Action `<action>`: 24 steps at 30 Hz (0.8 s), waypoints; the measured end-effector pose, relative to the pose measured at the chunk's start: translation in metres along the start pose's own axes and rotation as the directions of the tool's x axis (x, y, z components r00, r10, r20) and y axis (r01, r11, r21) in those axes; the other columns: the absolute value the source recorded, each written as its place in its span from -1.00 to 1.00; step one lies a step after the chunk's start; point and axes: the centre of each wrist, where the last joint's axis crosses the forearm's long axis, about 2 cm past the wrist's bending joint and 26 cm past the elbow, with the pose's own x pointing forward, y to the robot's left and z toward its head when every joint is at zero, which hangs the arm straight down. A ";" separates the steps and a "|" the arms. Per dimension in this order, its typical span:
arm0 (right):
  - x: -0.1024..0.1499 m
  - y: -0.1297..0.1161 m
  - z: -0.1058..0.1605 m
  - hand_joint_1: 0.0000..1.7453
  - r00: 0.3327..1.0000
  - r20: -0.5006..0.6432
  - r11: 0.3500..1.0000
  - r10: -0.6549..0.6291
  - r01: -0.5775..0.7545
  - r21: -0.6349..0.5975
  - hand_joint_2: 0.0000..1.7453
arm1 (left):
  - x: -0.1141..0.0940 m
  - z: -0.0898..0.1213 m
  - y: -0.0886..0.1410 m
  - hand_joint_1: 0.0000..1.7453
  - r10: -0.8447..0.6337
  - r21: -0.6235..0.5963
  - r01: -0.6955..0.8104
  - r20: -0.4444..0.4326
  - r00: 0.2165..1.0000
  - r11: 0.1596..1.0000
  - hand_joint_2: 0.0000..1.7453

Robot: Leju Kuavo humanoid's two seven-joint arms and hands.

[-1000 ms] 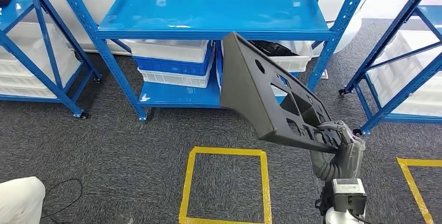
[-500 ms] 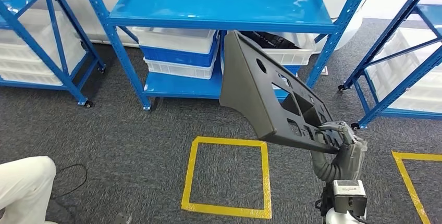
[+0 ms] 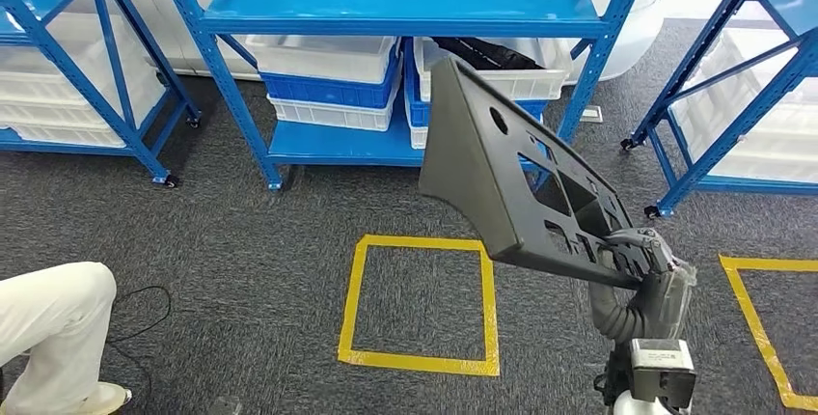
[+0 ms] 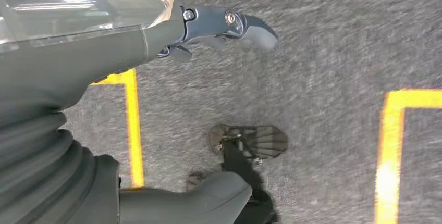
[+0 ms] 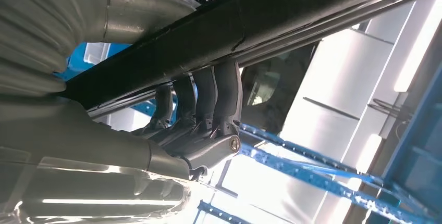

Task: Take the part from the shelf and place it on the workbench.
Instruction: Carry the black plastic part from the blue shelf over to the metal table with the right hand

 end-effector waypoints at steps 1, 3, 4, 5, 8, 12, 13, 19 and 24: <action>0.000 0.000 0.000 1.00 1.000 0.000 1.000 -0.001 0.001 -0.001 1.00 | 0.000 0.000 0.000 -1.00 0.001 0.000 -0.001 0.000 1.000 1.000 1.00; 0.000 0.001 -0.001 1.00 1.000 -0.001 1.000 -0.003 0.003 -0.002 1.00 | -0.001 0.000 0.000 -1.00 0.001 0.000 -0.001 0.001 1.000 1.000 1.00; 0.000 0.000 -0.001 1.00 1.000 -0.001 1.000 -0.002 0.002 -0.003 1.00 | 0.000 0.000 0.001 -1.00 0.001 0.001 -0.001 0.002 1.000 1.000 1.00; 0.000 0.000 -0.001 1.00 1.000 -0.002 1.000 -0.001 0.001 -0.004 1.00 | 0.000 0.000 0.001 -1.00 0.001 0.001 -0.001 0.003 1.000 1.000 1.00; -0.001 -0.002 -0.001 1.00 1.000 -0.004 1.000 0.006 -0.006 -0.014 1.00 | 0.004 -0.002 0.002 -1.00 0.001 0.000 -0.001 0.008 1.000 1.000 1.00; -0.001 -0.007 -0.003 1.00 1.000 0.001 0.999 0.021 -0.021 -0.043 1.00 | 0.009 -0.004 0.004 -1.00 0.001 0.004 -0.001 0.014 1.000 1.000 1.00; -0.002 -0.008 -0.003 1.00 1.000 0.002 0.999 0.023 -0.023 -0.050 1.00 | 0.009 -0.005 0.004 -1.00 0.003 0.005 -0.003 0.014 1.000 1.000 1.00; -0.006 -0.017 0.002 1.00 0.999 0.017 0.997 0.030 -0.028 -0.078 1.00 | 0.013 -0.006 0.006 -1.00 0.028 0.017 -0.028 0.019 0.999 0.999 1.00; -0.011 -0.020 -0.003 1.00 0.999 0.037 0.996 0.037 -0.034 -0.081 1.00 | 0.014 -0.007 0.006 -1.00 0.051 0.026 -0.052 0.023 0.998 0.998 1.00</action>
